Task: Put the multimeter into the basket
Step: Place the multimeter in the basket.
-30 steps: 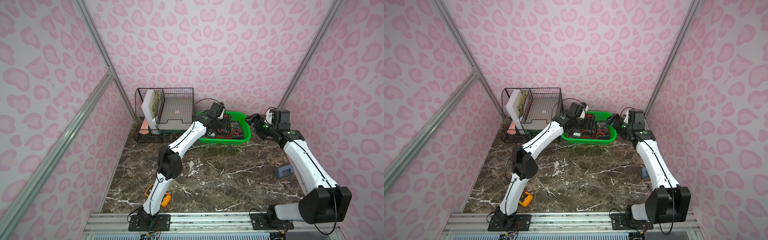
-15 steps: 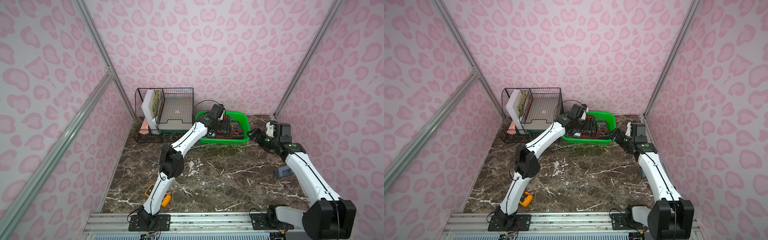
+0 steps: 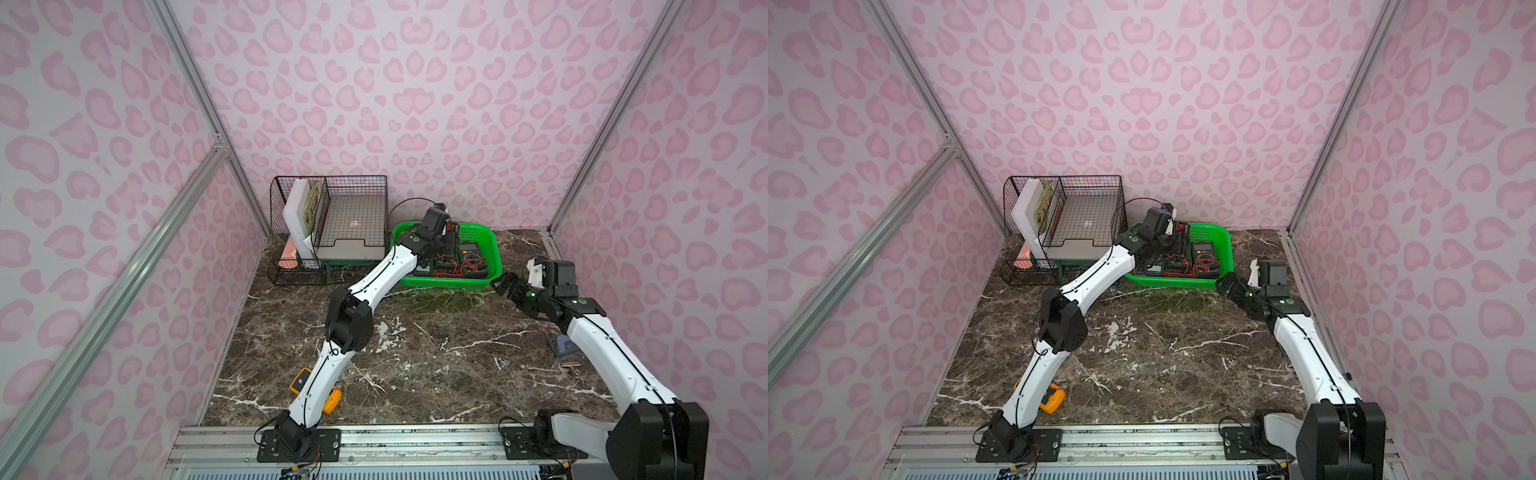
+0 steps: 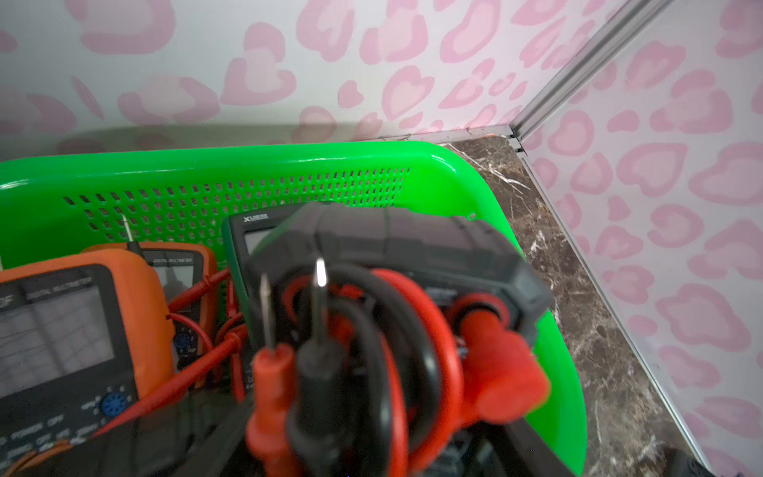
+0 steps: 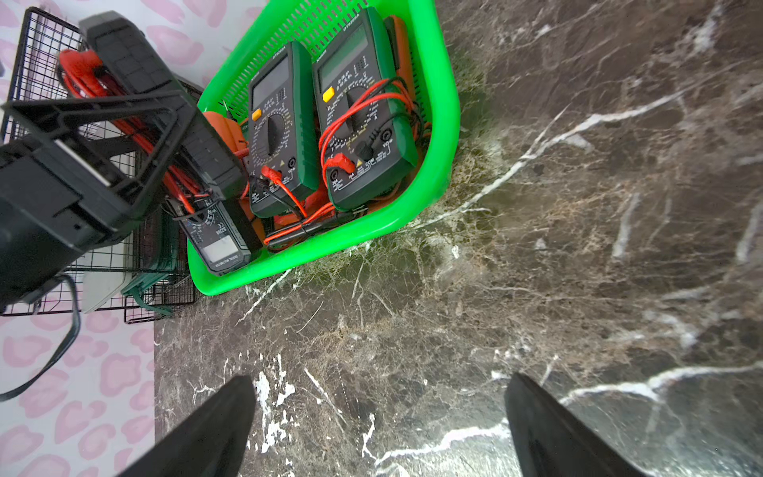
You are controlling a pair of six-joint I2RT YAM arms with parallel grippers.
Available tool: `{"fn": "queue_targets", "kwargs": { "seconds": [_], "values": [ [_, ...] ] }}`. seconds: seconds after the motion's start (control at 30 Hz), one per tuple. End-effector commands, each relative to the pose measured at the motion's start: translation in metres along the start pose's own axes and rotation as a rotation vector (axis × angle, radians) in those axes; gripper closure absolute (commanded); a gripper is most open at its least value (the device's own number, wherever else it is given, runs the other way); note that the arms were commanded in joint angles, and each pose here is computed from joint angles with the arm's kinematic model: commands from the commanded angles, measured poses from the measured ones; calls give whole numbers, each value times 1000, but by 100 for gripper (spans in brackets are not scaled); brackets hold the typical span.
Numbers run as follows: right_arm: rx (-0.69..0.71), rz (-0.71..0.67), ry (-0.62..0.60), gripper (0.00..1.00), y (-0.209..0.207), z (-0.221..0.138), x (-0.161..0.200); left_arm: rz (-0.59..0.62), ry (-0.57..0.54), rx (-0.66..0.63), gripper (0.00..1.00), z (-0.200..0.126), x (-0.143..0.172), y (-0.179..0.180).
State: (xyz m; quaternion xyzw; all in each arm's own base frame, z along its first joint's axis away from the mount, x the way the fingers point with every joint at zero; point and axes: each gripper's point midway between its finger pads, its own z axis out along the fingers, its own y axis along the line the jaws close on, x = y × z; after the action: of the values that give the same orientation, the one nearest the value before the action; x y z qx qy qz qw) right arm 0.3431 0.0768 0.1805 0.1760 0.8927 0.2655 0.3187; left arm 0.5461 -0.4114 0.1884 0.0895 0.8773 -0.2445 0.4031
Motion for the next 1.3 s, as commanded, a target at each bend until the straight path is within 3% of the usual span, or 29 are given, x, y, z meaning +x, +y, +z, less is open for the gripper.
{"fn": "queue_targets", "kwargs": {
  "seconds": [0.0, 0.13, 0.27, 0.6, 0.93, 1.13, 1.27],
  "values": [
    [-1, -18, -5, 1, 1, -3, 1, -29, -70, -3, 58, 3, -18, 4],
    [0, -21, -18, 1, 0, -8, 2, -61, -76, 9, 18, 8, -19, 7],
    [-1, -22, -27, 1, 2, -14, 1, -74, -93, 25, 2, 7, -24, 3],
    [13, -18, -49, 1, 1, -28, 5, -111, -121, 83, 2, -19, -46, -15],
    [41, -30, -60, 1, -8, -47, 21, -54, -78, 41, 2, -99, -59, -38],
    [49, -51, -53, 1, -14, -58, 35, -22, -4, -61, 1, -159, -37, -34],
    [53, -71, -57, 1, -16, -66, 42, -43, 65, -200, 1, -200, -7, -10]
  ]
}}
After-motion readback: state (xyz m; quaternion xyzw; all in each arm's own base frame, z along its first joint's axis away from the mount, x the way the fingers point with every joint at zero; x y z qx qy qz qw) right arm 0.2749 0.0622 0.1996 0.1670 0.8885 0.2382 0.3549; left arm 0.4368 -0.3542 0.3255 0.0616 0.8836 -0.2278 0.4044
